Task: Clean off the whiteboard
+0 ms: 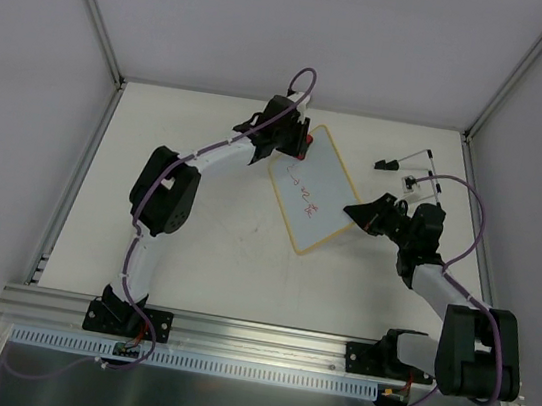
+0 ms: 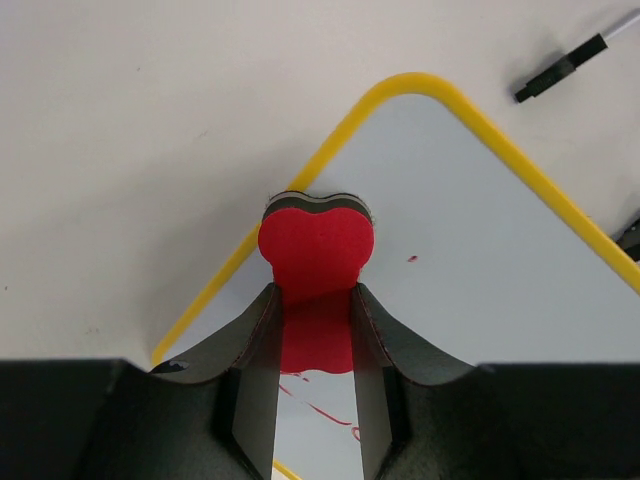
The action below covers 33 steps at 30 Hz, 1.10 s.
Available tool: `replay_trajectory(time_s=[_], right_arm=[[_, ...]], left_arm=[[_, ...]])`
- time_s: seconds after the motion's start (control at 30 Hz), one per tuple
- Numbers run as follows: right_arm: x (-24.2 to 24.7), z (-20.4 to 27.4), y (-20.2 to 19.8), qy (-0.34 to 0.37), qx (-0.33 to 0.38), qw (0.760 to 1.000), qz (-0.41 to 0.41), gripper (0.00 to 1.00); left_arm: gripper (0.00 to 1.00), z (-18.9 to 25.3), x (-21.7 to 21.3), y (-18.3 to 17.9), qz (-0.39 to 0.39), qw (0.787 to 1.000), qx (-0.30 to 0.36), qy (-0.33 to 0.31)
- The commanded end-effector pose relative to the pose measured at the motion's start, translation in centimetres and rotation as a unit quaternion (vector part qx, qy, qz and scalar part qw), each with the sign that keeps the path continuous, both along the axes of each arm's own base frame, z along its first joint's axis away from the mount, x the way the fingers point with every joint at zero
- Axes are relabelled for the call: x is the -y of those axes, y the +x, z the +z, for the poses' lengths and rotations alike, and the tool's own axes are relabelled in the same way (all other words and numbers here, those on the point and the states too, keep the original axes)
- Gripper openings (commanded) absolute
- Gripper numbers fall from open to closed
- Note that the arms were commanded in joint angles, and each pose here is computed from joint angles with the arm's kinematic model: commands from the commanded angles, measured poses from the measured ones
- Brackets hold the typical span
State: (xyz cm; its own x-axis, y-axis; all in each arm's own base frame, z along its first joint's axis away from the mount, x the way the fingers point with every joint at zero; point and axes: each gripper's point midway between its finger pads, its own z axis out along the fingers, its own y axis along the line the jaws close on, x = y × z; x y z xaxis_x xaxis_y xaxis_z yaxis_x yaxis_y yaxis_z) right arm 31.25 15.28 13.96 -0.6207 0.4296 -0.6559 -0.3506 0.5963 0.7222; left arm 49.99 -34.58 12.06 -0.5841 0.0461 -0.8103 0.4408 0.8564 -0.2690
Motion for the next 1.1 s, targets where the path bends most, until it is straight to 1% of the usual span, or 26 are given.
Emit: replay_trajectory(time_s=[0.0, 0.17, 0.23, 0.37, 0.43, 0.57, 0.6, 0.73, 0.77, 0.87, 0.97, 1.07], right_arm=[[-3.6, 5.3, -3.3, 0.022, 0.101, 0.983, 0.152, 0.00], [-3.6, 5.5, -3.1, 0.022, 0.103, 0.983, 0.150, 0.00], [-3.6, 5.3, -3.0, 0.021, 0.103, 0.983, 0.148, 0.00], [-3.6, 5.2, -3.0, 0.021, 0.100, 0.984, 0.148, 0.00], [-3.6, 5.2, -3.0, 0.021, 0.100, 0.984, 0.147, 0.00], [-3.5, 4.9, -2.9, 0.019, 0.098, 0.985, 0.141, 0.00], [-3.5, 4.9, -2.8, 0.018, 0.098, 0.985, 0.140, 0.00], [-3.3, 4.9, -2.7, 0.017, 0.099, 0.986, 0.133, 0.00], [-3.3, 5.0, -2.6, 0.017, 0.100, 0.986, 0.132, 0.00], [-3.3, 5.0, -2.6, 0.017, 0.101, 0.986, 0.131, 0.00], [-3.3, 5.0, -2.6, 0.017, 0.100, 0.986, 0.130, 0.00], [-3.3, 5.1, -2.6, 0.018, 0.100, 0.986, 0.130, 0.00]], left_arm=[[0.11, 1.8, 5.7, -3.1, -0.114, 0.993, 0.035, -0.010], [0.10, 1.0, 7.6, -6.1, -0.166, 0.985, 0.046, 0.021], [0.09, 0.8, 7.7, -6.6, -0.162, 0.986, 0.035, 0.015], [0.06, -0.6, 5.8, -6.1, -0.120, 0.993, -0.009, -0.003], [0.03, -1.4, 3.9, -5.6, -0.086, 0.996, -0.029, -0.005], [0.02, -2.5, 1.0, -5.2, -0.045, 0.998, -0.053, -0.007], [0.02, -3.2, -0.3, -5.1, -0.032, 0.998, -0.062, -0.005], [0.01, -4.0, -3.1, -4.9, -0.002, 0.997, -0.075, -0.005], [0.01, -4.8, -4.0, -5.2, 0.005, 0.997, -0.083, 0.000], [0.01, -4.7, -5.7, -4.7, 0.022, 0.997, -0.079, -0.008], [0.02, -5.5, -6.3, -4.9, 0.019, 0.996, -0.082, -0.009], [0.03, -6.0, -5.3, -5.3, 0.004, 0.995, -0.094, -0.026]])
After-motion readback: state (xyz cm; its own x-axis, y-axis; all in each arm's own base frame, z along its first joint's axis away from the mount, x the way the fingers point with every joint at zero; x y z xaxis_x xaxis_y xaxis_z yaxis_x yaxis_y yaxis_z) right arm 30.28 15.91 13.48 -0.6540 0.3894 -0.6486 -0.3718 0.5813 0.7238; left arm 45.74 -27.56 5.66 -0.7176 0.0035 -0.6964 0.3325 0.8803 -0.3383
